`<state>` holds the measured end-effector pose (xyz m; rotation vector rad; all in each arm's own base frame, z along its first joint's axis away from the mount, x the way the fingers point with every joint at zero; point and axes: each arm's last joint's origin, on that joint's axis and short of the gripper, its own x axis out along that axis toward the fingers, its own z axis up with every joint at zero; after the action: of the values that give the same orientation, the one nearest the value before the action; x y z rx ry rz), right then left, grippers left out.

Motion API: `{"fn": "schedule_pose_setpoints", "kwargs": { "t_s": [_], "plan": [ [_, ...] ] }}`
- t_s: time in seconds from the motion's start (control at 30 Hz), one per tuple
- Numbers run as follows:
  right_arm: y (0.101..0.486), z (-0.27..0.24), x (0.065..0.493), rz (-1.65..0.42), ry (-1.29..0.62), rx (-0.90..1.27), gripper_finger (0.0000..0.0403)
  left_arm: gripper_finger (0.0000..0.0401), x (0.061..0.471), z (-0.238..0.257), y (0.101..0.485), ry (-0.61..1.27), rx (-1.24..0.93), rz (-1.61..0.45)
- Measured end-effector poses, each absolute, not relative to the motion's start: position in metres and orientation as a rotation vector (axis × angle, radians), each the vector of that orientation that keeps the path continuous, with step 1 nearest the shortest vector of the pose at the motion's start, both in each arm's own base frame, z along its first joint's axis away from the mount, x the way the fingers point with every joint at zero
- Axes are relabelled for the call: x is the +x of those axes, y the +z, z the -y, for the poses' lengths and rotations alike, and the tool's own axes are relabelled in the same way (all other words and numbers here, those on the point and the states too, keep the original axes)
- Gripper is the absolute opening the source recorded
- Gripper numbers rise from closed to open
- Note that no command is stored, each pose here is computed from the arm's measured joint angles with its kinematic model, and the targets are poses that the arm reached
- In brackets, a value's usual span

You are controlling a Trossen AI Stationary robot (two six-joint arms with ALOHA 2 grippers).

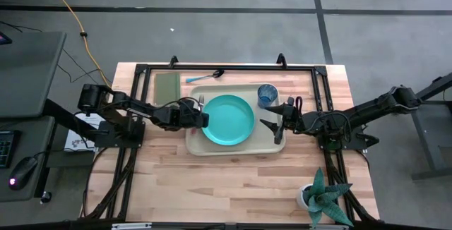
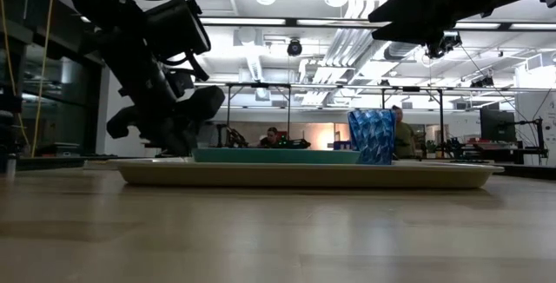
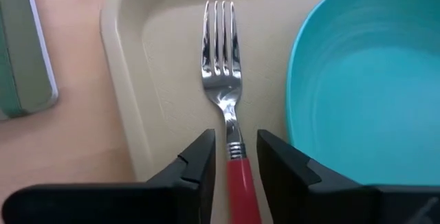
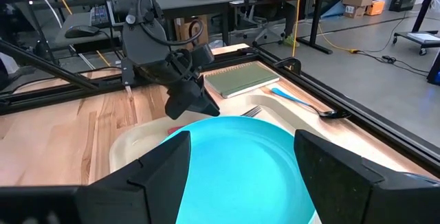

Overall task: Pick and place plate/cup/fork/spoon on tray
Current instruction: Put the pink fork to the left side of the green plate on the gray serving tray

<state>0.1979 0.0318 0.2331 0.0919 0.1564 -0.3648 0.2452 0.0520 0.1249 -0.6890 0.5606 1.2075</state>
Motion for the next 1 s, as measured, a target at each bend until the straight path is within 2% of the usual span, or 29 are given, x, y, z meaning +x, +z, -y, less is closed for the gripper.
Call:
{"fn": "schedule_pose_setpoints", "kwargs": {
  "t_s": [0.17,0.33,0.47,0.67,1.0],
  "plan": [
    [0.233,-0.032,0.198,-0.156,-0.365,0.094,0.0252,0.0103,0.246,-0.061,0.133,1.202,-0.594,-0.581],
    [0.233,-0.032,0.198,-0.156,-0.366,0.091,0.0252,0.0103,0.254,-0.067,0.146,1.120,-0.537,-0.635],
    [0.233,-0.032,0.198,-0.156,-0.366,0.091,0.0252,0.0081,0.257,-0.065,0.153,1.082,-0.453,-0.744],
    [0.233,-0.032,0.198,-0.156,-0.367,0.093,0.0252,0.0009,0.250,-0.061,0.159,1.123,-0.293,-0.895],
    [0.233,-0.032,0.198,-0.155,-0.368,0.093,0.0252,0.0000,0.257,-0.049,0.147,0.932,-0.445,-1.005]
  ]
}}
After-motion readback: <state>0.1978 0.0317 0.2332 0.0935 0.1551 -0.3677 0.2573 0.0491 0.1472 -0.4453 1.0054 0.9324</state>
